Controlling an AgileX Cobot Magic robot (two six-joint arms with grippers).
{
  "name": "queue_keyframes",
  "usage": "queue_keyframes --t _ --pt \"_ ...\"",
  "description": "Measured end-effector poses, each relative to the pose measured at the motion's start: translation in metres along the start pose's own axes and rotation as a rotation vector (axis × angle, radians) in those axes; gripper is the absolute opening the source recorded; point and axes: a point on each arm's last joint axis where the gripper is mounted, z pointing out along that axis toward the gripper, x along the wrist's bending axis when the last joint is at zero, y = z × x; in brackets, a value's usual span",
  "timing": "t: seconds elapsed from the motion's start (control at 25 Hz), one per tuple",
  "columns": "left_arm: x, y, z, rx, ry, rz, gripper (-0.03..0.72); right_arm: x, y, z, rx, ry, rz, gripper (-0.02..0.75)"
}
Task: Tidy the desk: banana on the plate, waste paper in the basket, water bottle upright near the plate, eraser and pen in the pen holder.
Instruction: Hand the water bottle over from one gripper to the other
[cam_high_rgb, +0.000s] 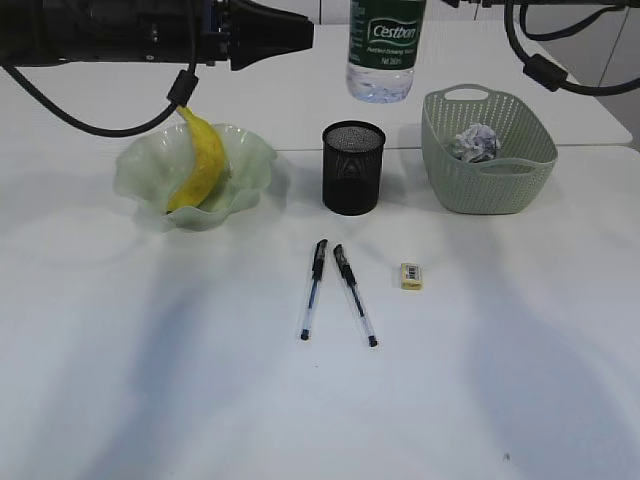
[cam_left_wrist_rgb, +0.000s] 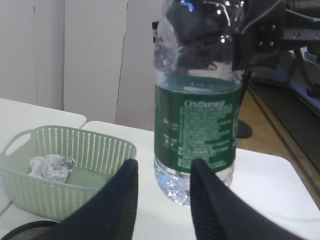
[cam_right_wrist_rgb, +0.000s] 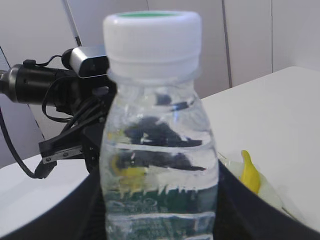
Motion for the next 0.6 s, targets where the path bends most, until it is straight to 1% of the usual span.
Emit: queue_keyframes --t 0.16,0.24,0.32,0.44,0.6 --pt "0.0 0.0027 -0.0001 -0.023 0.004 -0.016 0.243 0.0026 -0.0001 0.004 0.001 0.011 0.0 0.357" --pt "0.0001 0.0035 -0.0001 -0.032 0.005 -0.026 0.259 0.0035 -0.0001 0.0053 0.001 0.015 0.0 0.357" --pt "0.0002 0.0042 -0.0001 -0.039 0.006 -0.039 0.298 0.0035 -0.0001 0.0053 0.001 0.015 0.0 0.357" --pt "0.0003 0.0048 -0.0002 -0.045 0.007 -0.048 0.382 0.0035 -0.0001 0.0053 0.001 0.015 0.001 0.357" --pt "0.0004 0.0049 -0.0002 -0.048 0.007 -0.058 0.459 0.0033 -0.0001 0.0053 0.002 0.012 0.001 0.357"
